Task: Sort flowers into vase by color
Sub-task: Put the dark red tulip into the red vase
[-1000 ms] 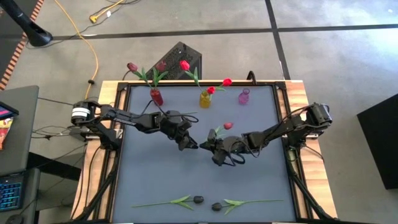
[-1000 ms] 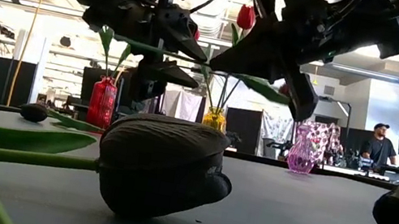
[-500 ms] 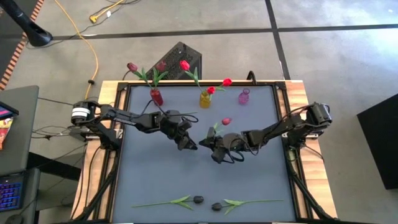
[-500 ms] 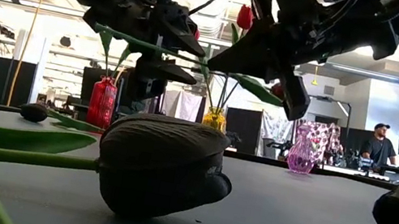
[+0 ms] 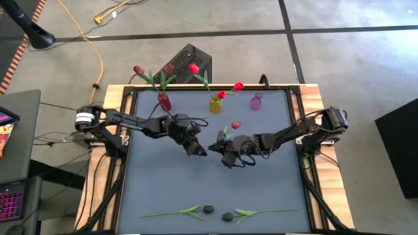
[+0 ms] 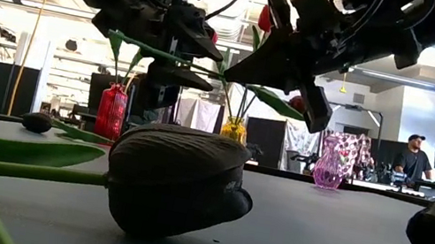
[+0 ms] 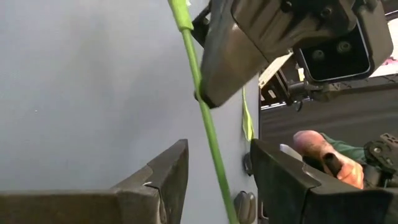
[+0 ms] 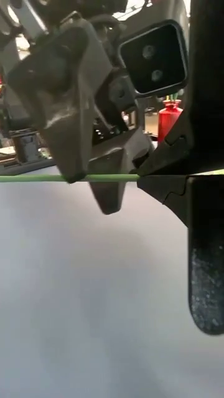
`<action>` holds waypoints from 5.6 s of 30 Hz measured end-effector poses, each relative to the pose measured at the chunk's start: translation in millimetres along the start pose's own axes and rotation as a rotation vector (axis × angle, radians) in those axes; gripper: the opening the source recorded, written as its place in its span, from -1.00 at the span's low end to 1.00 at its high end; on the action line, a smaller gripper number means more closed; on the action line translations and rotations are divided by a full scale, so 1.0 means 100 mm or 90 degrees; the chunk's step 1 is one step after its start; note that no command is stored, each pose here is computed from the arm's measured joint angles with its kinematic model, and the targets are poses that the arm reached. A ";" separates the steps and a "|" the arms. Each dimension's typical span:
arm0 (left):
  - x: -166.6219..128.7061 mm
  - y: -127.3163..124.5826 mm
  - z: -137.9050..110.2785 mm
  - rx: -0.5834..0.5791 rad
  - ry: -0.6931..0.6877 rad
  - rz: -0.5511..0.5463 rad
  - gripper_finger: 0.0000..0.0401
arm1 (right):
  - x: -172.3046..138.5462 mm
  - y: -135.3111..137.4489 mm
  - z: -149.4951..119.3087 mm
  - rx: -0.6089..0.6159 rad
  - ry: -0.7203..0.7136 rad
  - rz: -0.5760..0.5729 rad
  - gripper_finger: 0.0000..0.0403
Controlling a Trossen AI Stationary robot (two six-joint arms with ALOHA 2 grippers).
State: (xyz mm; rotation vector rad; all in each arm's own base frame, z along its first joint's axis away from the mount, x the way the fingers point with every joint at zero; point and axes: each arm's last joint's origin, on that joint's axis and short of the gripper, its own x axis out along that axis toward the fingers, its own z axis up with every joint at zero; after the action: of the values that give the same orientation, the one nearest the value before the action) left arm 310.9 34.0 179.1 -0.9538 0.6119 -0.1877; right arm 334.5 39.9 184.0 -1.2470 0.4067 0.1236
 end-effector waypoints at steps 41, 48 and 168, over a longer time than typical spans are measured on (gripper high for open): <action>-0.07 0.07 0.09 0.026 -0.026 0.009 -1.00 | 0.01 -0.06 0.03 0.015 -0.033 -0.002 -0.42; -0.11 0.07 0.13 0.087 -0.043 0.010 -1.00 | -0.08 -0.04 0.18 0.149 0.017 -0.032 0.06; -1.96 0.29 -0.08 0.476 -0.563 0.753 -1.00 | -0.22 0.25 -0.30 0.518 0.197 0.170 -0.04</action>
State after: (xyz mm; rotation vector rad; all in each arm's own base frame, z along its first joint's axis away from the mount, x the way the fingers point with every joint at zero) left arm 142.8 125.6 232.3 0.1902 0.1533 0.9660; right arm 299.4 22.7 162.3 -0.4007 0.7964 -0.0156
